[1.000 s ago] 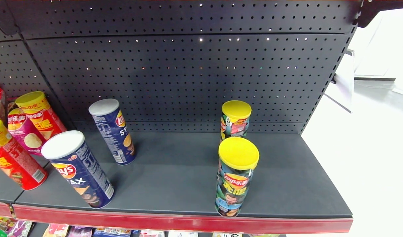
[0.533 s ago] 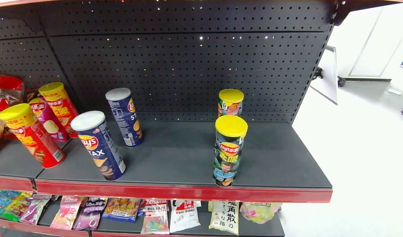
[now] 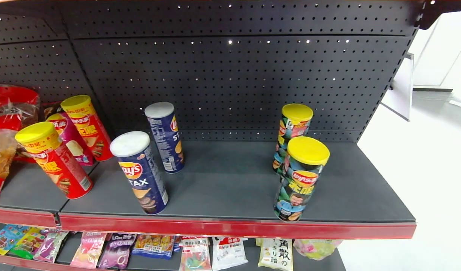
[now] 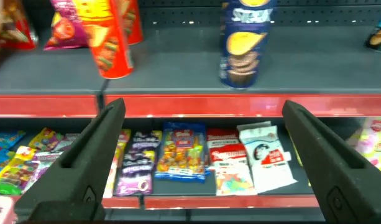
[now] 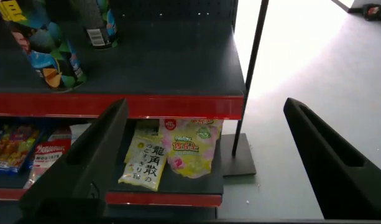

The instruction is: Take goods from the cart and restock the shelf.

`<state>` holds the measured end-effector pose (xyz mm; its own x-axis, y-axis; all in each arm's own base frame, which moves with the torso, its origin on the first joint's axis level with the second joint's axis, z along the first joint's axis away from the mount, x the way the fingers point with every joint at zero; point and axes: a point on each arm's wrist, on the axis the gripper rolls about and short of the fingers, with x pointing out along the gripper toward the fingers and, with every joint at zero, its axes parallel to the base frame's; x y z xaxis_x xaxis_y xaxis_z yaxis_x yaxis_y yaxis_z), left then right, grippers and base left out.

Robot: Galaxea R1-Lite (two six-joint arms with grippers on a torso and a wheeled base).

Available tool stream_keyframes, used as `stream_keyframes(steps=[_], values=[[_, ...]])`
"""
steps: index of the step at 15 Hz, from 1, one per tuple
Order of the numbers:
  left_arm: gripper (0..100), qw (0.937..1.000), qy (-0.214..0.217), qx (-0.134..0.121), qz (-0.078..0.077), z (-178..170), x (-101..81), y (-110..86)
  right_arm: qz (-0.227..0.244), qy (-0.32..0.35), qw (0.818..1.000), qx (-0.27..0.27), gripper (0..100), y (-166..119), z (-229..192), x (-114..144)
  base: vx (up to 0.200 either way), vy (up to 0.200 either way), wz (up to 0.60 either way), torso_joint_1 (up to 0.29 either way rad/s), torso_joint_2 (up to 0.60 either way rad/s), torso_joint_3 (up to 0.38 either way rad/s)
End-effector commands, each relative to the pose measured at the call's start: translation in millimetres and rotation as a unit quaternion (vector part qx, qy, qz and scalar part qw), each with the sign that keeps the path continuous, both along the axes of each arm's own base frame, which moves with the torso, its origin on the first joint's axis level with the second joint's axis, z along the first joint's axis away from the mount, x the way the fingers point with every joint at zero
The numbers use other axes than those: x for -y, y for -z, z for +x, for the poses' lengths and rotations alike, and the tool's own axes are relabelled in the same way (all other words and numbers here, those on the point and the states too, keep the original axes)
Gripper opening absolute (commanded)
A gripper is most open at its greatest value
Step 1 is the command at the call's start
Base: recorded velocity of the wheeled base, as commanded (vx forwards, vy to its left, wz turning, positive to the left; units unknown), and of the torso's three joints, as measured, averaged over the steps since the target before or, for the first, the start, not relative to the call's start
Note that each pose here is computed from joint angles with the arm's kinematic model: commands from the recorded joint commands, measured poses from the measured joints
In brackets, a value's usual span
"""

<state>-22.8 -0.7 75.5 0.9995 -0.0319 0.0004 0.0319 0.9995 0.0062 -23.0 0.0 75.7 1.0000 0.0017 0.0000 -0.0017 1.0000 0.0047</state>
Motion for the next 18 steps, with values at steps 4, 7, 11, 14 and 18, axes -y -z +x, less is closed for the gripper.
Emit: stream_keyframes(steps=[4,7,11,14,18], values=[[100,1.0000,0.000,0.000,0.000,0.0,0.0,0.0,0.000,0.000,1.000,-0.001,100,0.1,0.1,0.0,0.000,0.200,0.00,0.002,0.00,0.002],[100,1.0000,-0.001,0.000,0.000,0.0,0.0,0.0,0.000,0.000,1.000,-0.001,100,0.1,0.1,0.0,0.000,0.200,0.00,0.004,0.00,0.001],[100,1.0000,0.000,0.000,0.000,0.0,0.0,0.0,0.000,0.000,1.000,-0.002,100,0.5,0.2,0.0,0.000,0.200,0.00,0.000,0.00,0.000],[100,1.0000,0.000,0.000,0.001,0.0,0.0,0.0,0.000,0.000,1.000,-0.002,100,0.5,0.2,0.0,0.000,0.200,0.00,-0.001,0.00,0.001],[100,1.0000,-0.001,0.000,0.000,0.0,0.0,0.0,-0.001,0.000,1.000,-0.001,100,0.1,0.1,0.0,0.000,0.000,0.00,0.000,0.00,0.000]])
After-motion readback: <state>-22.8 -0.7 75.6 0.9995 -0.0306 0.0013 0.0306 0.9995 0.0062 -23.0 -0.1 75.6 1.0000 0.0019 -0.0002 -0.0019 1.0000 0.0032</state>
